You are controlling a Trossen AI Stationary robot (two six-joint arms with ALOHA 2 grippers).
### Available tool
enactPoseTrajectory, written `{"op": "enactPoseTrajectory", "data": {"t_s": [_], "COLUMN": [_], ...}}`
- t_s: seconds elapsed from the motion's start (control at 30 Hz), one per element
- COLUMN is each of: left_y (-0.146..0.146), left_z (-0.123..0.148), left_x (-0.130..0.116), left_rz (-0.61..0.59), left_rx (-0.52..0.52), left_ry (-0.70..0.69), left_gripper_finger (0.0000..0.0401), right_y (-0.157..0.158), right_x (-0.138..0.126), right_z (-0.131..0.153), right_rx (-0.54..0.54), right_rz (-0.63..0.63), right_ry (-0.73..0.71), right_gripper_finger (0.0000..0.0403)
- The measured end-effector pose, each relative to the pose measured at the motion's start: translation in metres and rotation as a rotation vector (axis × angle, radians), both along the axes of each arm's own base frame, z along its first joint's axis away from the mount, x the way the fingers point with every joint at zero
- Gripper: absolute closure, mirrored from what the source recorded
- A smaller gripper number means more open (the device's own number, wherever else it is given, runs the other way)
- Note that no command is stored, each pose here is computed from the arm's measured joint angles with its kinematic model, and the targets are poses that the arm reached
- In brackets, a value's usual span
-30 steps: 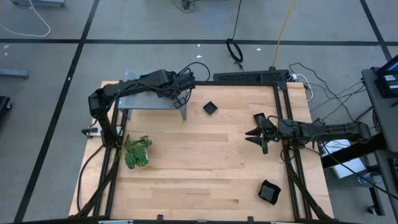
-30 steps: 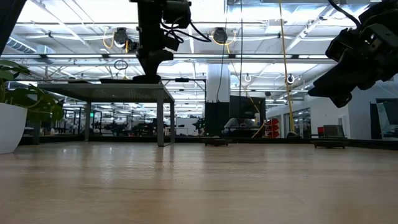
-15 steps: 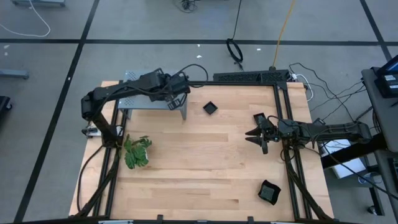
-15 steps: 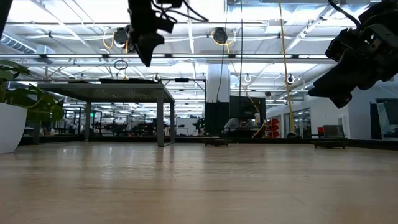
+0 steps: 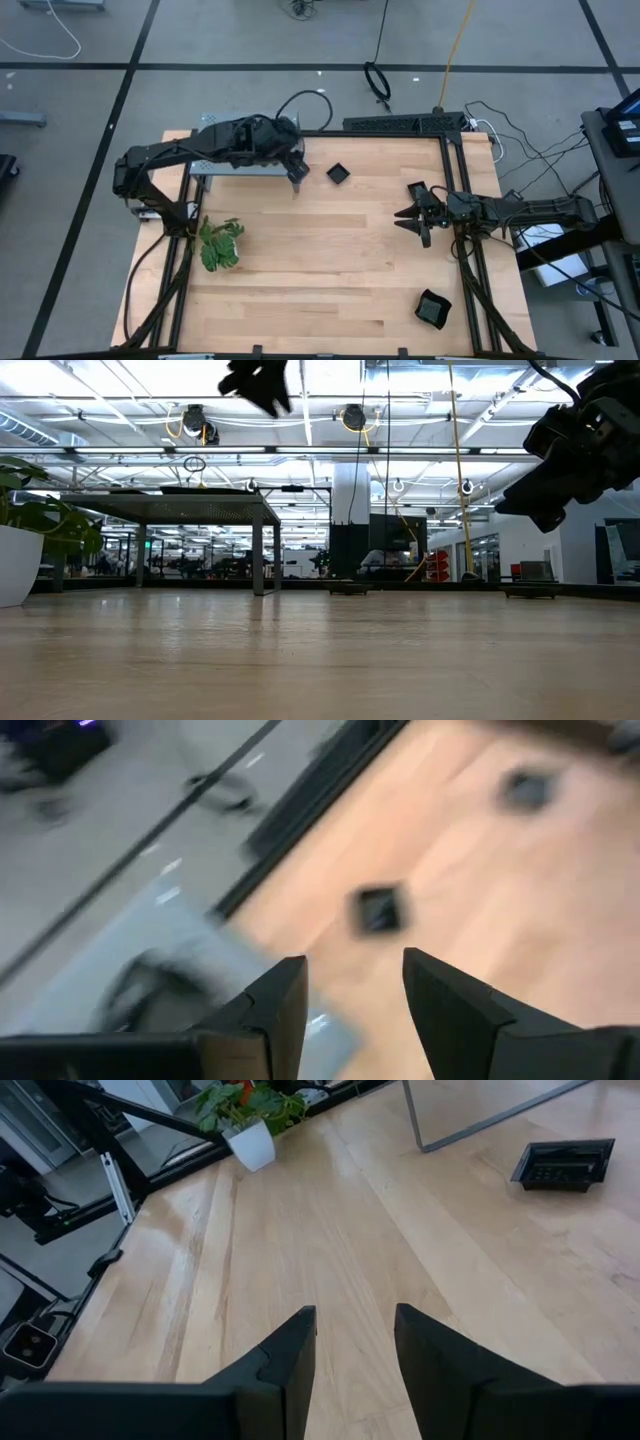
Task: Pick & Place Mini shaped plates
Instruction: Stack the square plate on top of the square plate on the shelf
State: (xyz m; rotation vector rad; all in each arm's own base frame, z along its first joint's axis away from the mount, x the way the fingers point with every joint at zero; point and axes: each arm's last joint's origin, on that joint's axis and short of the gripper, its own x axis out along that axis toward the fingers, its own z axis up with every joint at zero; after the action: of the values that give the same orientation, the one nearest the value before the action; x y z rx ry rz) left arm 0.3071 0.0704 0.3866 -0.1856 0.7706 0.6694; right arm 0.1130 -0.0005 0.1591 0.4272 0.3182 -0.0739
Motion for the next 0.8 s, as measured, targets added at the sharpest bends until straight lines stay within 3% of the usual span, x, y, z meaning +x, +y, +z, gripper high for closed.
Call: {"op": "enactPoseTrajectory", "data": {"t_s": [0.27, 0.6, 0.8], "left_y": [-0.025, -0.055, -0.071], "left_z": [0.019, 0.029, 0.031], "left_x": [0.024, 0.034, 0.035], "left_rz": [-0.184, -0.277, -0.274], "left_rx": [-0.044, -0.040, -0.109], "left_ry": [-0.291, -0.421, -0.472], "left_gripper_finger": [0.0231, 0.0231, 0.0231], "right_y": [0.000, 0.000, -0.001], "right_x": [0.000, 0.000, 0.004], "right_z": [0.001, 0.001, 0.014], "right_rx": [0.001, 0.058, 0.053], "right_rz": [-0.001, -0.023, -0.046], "right_ry": [-0.011, -0.016, -0.154], "right_gripper_finger": [0.0277, 0.0277, 0.0277]}}
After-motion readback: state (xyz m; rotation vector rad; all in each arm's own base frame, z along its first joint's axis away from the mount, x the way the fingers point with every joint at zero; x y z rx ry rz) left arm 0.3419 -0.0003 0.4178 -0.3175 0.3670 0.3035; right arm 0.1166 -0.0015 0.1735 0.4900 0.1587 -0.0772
